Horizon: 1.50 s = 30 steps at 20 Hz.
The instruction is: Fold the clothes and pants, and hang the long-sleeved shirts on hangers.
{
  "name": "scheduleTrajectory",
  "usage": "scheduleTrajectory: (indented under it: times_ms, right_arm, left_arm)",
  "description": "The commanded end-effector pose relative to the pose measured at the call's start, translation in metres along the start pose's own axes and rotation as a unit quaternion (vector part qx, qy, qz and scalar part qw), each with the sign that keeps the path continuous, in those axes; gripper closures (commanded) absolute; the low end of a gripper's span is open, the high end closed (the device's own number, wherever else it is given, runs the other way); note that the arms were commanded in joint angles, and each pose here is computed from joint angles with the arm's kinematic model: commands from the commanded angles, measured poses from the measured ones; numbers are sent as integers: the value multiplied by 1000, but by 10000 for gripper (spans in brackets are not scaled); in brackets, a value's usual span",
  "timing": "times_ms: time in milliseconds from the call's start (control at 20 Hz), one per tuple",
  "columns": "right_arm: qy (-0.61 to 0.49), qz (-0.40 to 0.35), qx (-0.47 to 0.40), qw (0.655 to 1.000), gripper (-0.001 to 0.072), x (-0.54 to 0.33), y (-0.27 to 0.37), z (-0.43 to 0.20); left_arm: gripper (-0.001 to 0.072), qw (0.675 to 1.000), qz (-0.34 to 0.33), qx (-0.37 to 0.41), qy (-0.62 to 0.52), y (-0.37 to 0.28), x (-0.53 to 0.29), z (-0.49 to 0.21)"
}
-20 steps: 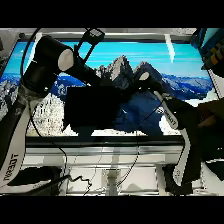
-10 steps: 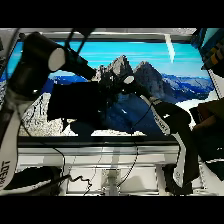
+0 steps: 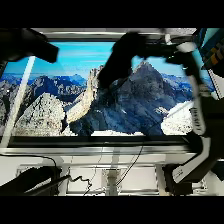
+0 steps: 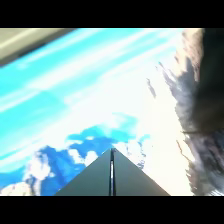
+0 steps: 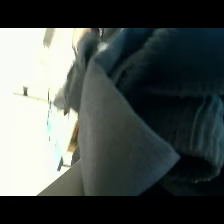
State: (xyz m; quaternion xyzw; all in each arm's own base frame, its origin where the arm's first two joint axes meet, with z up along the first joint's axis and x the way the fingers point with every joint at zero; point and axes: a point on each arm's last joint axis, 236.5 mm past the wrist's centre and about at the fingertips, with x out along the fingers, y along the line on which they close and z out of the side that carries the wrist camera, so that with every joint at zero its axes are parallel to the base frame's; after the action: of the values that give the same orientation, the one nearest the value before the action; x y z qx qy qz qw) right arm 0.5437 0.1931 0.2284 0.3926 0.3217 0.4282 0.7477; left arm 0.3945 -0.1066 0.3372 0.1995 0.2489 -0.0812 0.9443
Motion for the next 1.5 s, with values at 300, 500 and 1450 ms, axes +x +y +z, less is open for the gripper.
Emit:
scheduleTrajectory:
  times_ms: [300,500,1450]
  right_arm:
    - [-285,-360,-29,888,691,-393,14,74]
    - [-309,-454,88,831,691,-520,-13,3]
    - [-476,-586,339,561,28,-756,6,-216]
  left_arm:
    - [697,998,42,-39,7,47,-19,-14]
    - [697,999,35,-40,6,44,-19,-14]
    - [697,999,35,-40,6,44,-19,-13]
